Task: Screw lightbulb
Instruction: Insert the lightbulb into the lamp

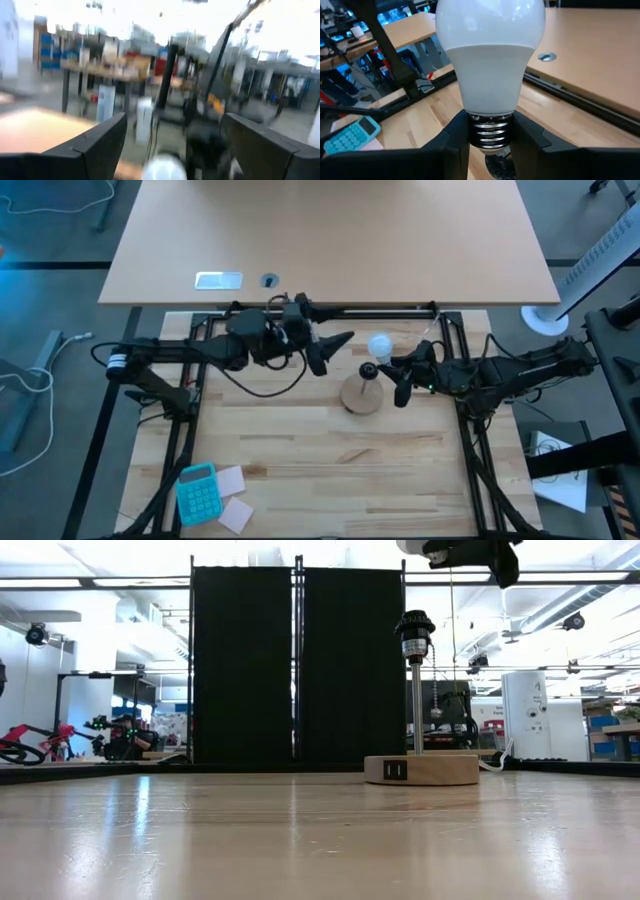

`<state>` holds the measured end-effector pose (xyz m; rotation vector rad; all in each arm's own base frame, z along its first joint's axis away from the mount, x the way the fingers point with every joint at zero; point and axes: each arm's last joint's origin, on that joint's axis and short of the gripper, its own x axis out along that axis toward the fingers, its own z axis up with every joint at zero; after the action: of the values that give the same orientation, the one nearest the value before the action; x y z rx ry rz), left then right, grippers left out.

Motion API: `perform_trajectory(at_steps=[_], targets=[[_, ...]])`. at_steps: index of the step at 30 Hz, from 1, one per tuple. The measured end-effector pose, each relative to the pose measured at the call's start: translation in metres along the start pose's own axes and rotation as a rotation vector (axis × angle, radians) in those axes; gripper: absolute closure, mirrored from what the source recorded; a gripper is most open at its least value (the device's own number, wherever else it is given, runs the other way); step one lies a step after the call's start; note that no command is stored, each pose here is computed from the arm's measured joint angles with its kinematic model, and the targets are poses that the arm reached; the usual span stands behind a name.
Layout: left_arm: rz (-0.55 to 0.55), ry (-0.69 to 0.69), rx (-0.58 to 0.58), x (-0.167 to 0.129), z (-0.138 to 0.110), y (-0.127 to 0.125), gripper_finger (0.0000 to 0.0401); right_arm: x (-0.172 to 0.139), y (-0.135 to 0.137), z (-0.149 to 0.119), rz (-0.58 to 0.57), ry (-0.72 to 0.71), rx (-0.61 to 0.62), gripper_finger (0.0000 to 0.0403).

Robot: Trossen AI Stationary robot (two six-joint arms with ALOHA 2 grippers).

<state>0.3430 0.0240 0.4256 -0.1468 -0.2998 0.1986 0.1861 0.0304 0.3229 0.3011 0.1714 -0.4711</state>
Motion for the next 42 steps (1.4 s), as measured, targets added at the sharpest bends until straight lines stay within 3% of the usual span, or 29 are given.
perform_trajectory(at_steps=[3,9,13,19,23,30,34,42], targets=[[-0.092,-0.024,-0.025,-0.003,-0.009,0.003,0.0079,0.002,0.000,-0.003,-0.001,0.007,-0.060,0.0313],[-0.103,0.045,-0.035,-0.014,-0.057,0.011,0.0079,-0.005,-0.002,0.003,0.052,-0.010,-0.155,0.0313],[-0.158,-0.014,-0.035,-0.026,-0.076,0.016,0.0079,-0.007,-0.012,0.001,0.096,-0.005,-0.266,0.0313],[-0.152,-0.025,-0.030,-0.047,-0.108,0.028,0.0079,0.007,-0.030,-0.005,0.265,-0.036,-0.251,0.0313],[-0.156,-0.021,-0.037,-0.054,-0.116,0.030,0.0079,0.018,-0.043,-0.009,0.374,-0.139,-0.219,0.0313],[-0.193,0.027,-0.083,-0.050,-0.127,0.029,0.0079,0.035,-0.067,-0.023,0.456,-0.175,-0.253,0.0313],[-0.181,0.082,-0.053,-0.034,-0.149,0.033,0.0079,0.045,-0.076,-0.028,0.471,-0.128,-0.278,0.0313],[-0.161,0.073,0.059,-0.018,-0.156,0.041,0.0079,0.048,-0.078,-0.030,0.493,-0.134,-0.334,0.0313]])
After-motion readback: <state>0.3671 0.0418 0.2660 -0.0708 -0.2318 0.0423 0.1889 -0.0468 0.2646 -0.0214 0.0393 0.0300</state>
